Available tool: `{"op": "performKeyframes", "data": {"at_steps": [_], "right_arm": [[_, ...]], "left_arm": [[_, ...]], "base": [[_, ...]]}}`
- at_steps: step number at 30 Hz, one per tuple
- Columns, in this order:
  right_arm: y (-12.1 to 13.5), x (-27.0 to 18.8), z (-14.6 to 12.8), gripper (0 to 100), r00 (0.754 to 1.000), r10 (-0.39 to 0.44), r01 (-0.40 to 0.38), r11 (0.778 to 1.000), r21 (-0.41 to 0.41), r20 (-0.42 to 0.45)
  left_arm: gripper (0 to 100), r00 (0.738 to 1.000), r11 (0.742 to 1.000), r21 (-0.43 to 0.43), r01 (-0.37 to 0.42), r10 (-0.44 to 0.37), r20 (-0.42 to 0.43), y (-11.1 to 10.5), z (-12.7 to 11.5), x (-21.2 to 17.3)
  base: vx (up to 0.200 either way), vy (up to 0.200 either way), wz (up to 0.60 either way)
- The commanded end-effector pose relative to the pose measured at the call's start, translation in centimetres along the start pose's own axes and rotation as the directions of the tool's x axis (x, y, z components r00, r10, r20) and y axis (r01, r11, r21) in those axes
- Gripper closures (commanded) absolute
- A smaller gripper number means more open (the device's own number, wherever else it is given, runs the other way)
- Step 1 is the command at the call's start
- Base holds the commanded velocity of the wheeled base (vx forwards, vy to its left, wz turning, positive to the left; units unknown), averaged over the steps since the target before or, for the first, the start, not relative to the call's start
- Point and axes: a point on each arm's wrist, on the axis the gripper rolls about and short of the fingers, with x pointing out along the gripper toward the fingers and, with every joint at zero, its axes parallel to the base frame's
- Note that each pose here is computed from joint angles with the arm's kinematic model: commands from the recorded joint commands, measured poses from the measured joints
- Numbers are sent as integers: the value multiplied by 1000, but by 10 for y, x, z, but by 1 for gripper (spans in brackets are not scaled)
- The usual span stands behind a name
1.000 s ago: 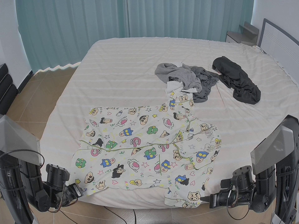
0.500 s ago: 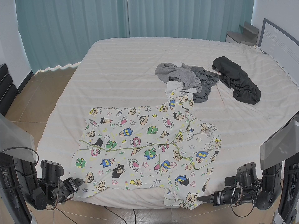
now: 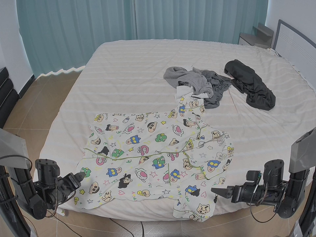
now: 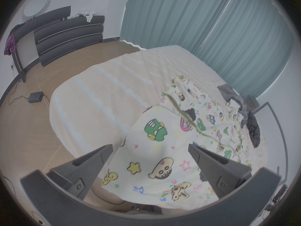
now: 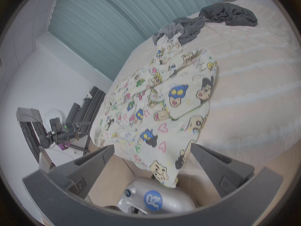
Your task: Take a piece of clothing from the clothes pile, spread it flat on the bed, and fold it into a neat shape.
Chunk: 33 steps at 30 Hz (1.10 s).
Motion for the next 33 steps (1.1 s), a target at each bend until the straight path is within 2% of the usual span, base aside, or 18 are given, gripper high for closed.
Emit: {"op": "performKeyframes", "data": {"at_steps": [1,2,8,18,22,24,26,31,33], "right_arm": [[4,-6,11,0,998,23,-24,1000,17,64],[3,-6,12,0,998,22,-25,999,42,67],[3,-5,20,0,993,29,-37,997,72,112],[4,-4,36,0,981,44,-56,996,62,189],[6,-1,47,0,970,58,-71,996,46,238],[10,9,66,0,950,88,-98,995,17,300],[13,19,79,0,944,97,-105,994,8,316],[19,51,126,0,940,18,-33,999,41,340],[19,51,126,0,940,18,-33,999,41,340]], "left_arm": [[0,997,999,-19,42,-41,58,-7,10,-4],[0,996,998,-27,54,-52,77,-8,13,-6],[0,994,998,-31,59,-56,97,-8,16,-7],[0,993,997,-33,69,-65,100,-9,16,-6],[0,989,996,-36,88,-83,122,-10,18,-6],[0,984,993,-32,111,-105,145,-13,20,-7],[0,980,992,-32,126,-119,161,-15,22,-8],[0,973,988,-36,148,-139,187,-17,24,-9],[0,973,988,-36,148,-139,187,-17,24,-9]], "base": [[200,0,0],[200,0,0],[200,0,0],[200,0,0],[0,0,0],[0,0,0],[0,0,0],[0,0,0],[0,0,0]]}}
